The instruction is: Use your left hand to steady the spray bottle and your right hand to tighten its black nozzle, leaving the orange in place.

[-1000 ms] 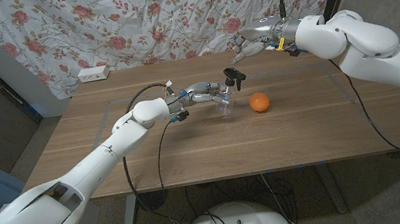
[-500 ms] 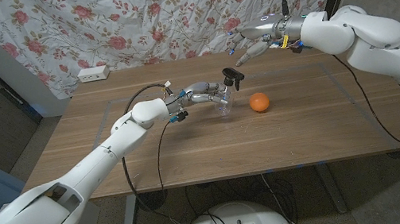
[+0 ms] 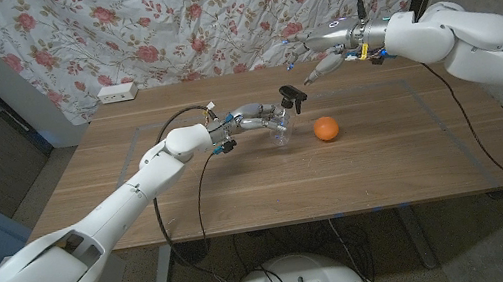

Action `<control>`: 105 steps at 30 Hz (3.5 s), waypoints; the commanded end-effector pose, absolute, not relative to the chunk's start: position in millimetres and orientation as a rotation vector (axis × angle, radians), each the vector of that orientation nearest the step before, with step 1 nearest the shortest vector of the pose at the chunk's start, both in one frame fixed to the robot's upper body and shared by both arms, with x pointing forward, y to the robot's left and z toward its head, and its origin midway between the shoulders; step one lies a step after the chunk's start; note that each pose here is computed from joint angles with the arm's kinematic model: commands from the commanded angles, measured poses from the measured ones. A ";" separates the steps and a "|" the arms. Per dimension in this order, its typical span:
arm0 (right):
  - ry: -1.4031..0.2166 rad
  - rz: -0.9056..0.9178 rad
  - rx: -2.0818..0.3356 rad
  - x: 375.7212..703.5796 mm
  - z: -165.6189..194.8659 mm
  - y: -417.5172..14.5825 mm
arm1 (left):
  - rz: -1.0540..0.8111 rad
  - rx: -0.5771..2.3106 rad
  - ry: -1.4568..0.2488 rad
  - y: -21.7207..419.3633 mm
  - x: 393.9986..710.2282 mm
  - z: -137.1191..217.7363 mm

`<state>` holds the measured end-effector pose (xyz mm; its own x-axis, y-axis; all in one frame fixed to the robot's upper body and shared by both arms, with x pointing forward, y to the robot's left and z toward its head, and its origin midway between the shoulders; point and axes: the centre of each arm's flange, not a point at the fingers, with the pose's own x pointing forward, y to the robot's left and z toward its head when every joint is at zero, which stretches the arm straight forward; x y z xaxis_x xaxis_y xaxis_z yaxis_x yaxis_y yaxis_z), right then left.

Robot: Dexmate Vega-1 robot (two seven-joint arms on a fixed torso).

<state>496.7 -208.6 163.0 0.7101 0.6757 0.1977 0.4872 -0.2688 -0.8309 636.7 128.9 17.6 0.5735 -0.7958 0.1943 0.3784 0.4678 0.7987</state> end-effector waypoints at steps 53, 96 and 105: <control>-1.046 0.480 -1.946 526.3 142.0 -200.5 | -0.784 0.781 -0.600 124.0 640.3 20.2; -0.897 0.509 -1.993 531.0 150.9 -197.6 | -0.796 0.792 -0.599 124.6 640.7 20.7; -0.931 0.445 -2.006 530.9 154.7 -197.1 | -0.793 0.794 -0.600 125.4 640.3 22.2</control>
